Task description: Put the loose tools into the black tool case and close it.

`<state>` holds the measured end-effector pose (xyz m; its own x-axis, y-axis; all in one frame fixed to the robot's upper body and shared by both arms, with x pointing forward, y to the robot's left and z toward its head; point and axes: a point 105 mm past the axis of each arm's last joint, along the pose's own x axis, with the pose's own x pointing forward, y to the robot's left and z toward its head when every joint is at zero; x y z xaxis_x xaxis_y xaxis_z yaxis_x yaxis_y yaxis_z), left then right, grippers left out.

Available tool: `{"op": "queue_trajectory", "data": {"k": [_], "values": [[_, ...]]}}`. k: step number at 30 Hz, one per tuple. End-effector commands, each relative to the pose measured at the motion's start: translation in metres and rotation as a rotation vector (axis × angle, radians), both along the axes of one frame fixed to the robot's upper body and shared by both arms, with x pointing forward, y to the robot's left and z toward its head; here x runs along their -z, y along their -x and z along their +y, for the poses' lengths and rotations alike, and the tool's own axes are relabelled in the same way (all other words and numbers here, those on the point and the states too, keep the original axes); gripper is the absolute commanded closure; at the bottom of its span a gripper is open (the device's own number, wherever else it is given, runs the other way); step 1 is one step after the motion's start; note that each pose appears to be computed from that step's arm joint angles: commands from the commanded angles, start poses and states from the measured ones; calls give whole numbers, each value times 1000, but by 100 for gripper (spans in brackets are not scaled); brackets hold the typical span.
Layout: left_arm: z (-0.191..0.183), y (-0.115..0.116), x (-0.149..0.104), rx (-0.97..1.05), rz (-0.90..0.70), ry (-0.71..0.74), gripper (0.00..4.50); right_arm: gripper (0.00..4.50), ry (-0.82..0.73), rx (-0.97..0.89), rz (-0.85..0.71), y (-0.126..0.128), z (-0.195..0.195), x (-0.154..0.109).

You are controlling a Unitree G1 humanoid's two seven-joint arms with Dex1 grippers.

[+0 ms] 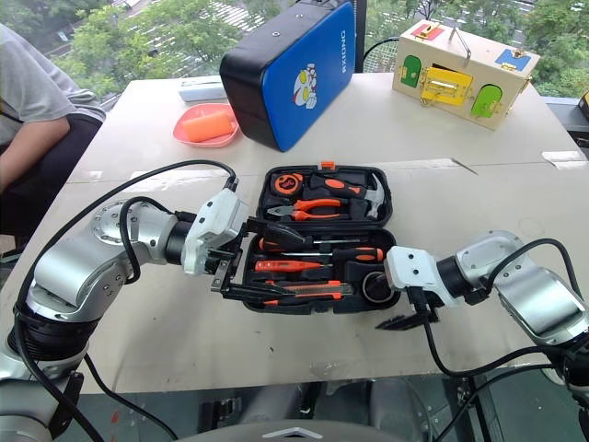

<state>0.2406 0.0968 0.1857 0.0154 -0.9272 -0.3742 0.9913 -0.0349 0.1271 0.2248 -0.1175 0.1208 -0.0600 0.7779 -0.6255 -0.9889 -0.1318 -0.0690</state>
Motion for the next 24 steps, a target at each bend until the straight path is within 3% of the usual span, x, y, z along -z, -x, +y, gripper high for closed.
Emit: {"op": "queue_trajectory", "data": {"k": [1,7,9,12,15,18,24], "values": [[2,0,-8,-4,-28,15,0,95,-48,-27,-36,3,1,-22],[43,-18,-2,-276,48,42,0,95,-183,223,-59,-36,-26,-57],[65,-25,3,-411,52,72,0,146,-195,313,-77,-50,-41,-56],[99,-25,23,-556,53,36,129,276,-180,396,-116,-67,-59,-47],[121,-19,49,-636,74,-28,282,433,-148,465,-149,-87,-74,-27],[120,-23,67,-646,66,-66,432,450,-97,441,-179,-95,-78,-8],[104,-41,81,-609,45,-68,445,450,-86,319,-191,-96,-58,8]]}}
